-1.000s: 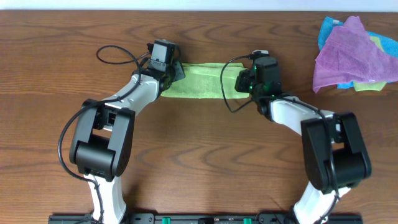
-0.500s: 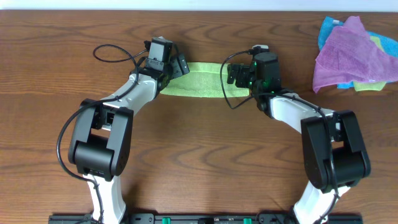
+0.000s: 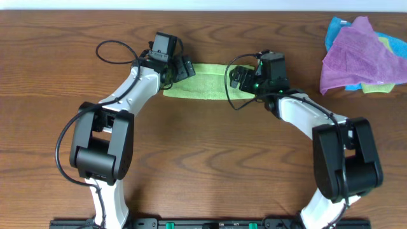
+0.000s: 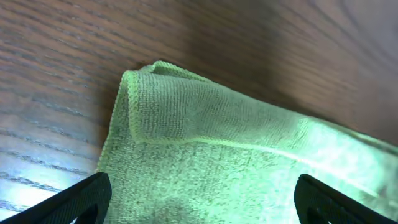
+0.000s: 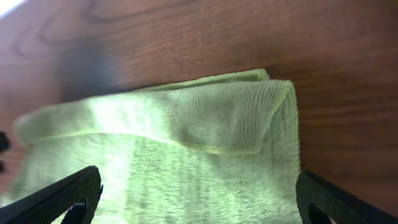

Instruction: Fold the cloth

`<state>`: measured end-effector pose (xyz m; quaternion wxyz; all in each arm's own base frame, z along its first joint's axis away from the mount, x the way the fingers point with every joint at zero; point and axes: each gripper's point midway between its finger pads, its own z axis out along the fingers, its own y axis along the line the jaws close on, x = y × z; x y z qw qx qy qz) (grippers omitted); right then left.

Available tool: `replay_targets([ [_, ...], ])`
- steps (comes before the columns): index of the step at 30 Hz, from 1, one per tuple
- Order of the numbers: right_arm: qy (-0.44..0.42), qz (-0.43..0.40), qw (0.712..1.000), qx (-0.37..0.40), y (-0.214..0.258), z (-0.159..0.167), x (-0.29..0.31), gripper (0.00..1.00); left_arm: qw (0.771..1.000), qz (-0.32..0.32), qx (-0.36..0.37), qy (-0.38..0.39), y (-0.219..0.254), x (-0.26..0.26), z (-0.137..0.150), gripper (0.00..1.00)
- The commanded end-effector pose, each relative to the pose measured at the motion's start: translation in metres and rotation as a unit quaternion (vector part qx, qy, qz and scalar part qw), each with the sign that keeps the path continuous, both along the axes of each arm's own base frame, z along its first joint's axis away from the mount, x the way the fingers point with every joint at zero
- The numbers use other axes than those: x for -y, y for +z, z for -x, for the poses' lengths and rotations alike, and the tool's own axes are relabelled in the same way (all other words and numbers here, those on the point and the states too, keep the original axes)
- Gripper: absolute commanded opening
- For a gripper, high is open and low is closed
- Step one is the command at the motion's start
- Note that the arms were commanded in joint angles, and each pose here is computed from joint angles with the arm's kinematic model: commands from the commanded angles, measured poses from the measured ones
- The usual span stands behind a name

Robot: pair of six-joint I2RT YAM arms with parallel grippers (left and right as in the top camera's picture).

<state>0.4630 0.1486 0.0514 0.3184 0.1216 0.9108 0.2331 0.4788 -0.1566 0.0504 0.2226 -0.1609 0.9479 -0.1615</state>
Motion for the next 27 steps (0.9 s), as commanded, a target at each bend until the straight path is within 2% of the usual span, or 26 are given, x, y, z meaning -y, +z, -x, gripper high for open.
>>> replay_targets([
  [1,-0.035,-0.059,0.998,-0.018,0.006,-0.004,-0.013,0.99,0.999,0.016,0.002,0.034,0.000,-0.001,-0.010,0.95],
  [7,-0.113,-0.151,0.982,-0.031,-0.001,-0.021,-0.018,0.99,0.996,-0.001,0.025,0.082,0.000,-0.014,-0.023,0.95],
  [12,-0.183,-0.235,0.952,-0.073,-0.012,-0.025,-0.022,0.99,0.995,-0.007,0.036,0.088,0.003,-0.017,-0.027,0.95],
  [17,-0.193,-0.279,0.937,-0.087,-0.004,-0.027,-0.029,0.99,0.996,-0.008,0.034,0.087,0.002,-0.017,-0.026,0.95],
  [21,-0.202,-0.253,0.944,-0.062,-0.005,-0.032,-0.021,0.99,0.996,-0.009,0.032,0.087,0.001,-0.017,-0.025,0.95],
  [25,-0.192,-0.214,0.958,-0.011,0.002,-0.042,-0.012,0.57,0.996,-0.012,0.023,0.086,-0.001,-0.017,-0.021,0.95],
  [27,-0.185,-0.202,0.962,0.018,0.010,-0.048,-0.010,0.31,0.996,-0.013,0.020,0.086,-0.002,-0.018,-0.020,0.95],
])
